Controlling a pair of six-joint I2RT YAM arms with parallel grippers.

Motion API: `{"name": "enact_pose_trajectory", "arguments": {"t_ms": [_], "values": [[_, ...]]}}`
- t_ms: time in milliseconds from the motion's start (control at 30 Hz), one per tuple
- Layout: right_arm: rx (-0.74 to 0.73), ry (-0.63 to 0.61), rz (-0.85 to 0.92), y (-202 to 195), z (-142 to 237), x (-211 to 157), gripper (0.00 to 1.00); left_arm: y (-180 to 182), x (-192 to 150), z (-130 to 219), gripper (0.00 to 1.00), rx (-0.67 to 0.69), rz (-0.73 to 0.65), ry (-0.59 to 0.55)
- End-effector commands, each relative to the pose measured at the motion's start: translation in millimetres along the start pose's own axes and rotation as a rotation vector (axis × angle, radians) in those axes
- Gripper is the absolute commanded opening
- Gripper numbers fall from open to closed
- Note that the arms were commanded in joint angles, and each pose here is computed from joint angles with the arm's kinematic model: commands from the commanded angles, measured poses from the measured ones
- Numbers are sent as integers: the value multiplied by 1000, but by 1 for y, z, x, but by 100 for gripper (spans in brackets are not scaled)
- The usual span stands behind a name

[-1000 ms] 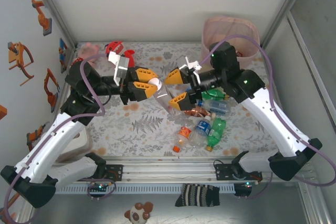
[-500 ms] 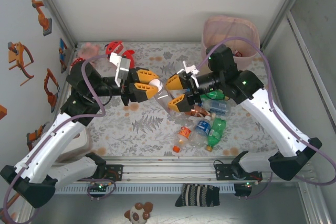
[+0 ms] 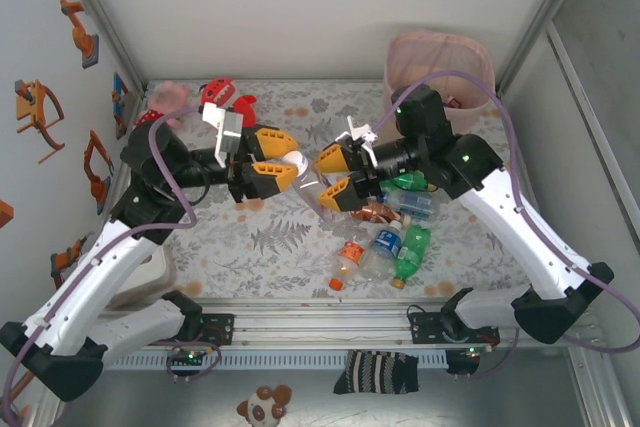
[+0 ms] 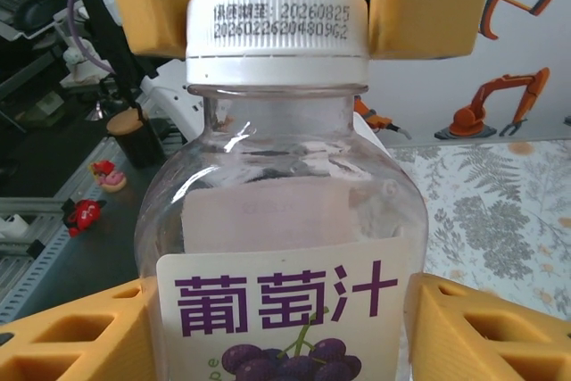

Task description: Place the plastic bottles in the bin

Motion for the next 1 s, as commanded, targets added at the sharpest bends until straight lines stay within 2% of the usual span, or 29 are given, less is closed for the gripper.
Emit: {"name": "enact_pose_trajectory", "arguments": {"t_ms": [0, 167, 533, 633, 733, 867, 967], "values": [[-101, 19, -19, -4, 5, 8, 56, -6, 7, 9, 58, 68, -86, -43], [-257, 3, -56, -22, 24, 18, 56, -11, 5, 17, 67, 125, -106, -47], [-679, -146, -268, -88, 103, 52, 55, -19, 0, 27, 69, 161, -98, -40], [-825, -233, -366, -112, 129, 59, 53, -19, -2, 28, 69, 165, -97, -43], [-905, -351, -476, -134, 152, 61, 49, -18, -5, 28, 69, 174, -91, -41], [-1083, -527, -633, -165, 183, 50, 47, -18, -7, 28, 69, 174, -84, -40], [-1148, -672, -706, -186, 197, 37, 37, -18, -9, 29, 69, 182, -80, -40]]}}
Point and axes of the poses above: each hand's point on the last joint's axis, 136 mm out from that joint toward the fingers, its own z axis back along the fingers, its own y axis along the line the jaws close on, x = y × z, the point moved 8 cm from there along z, back along the fingers, and after that the axes turned 1 degree about -z, right-handed, at the moved point
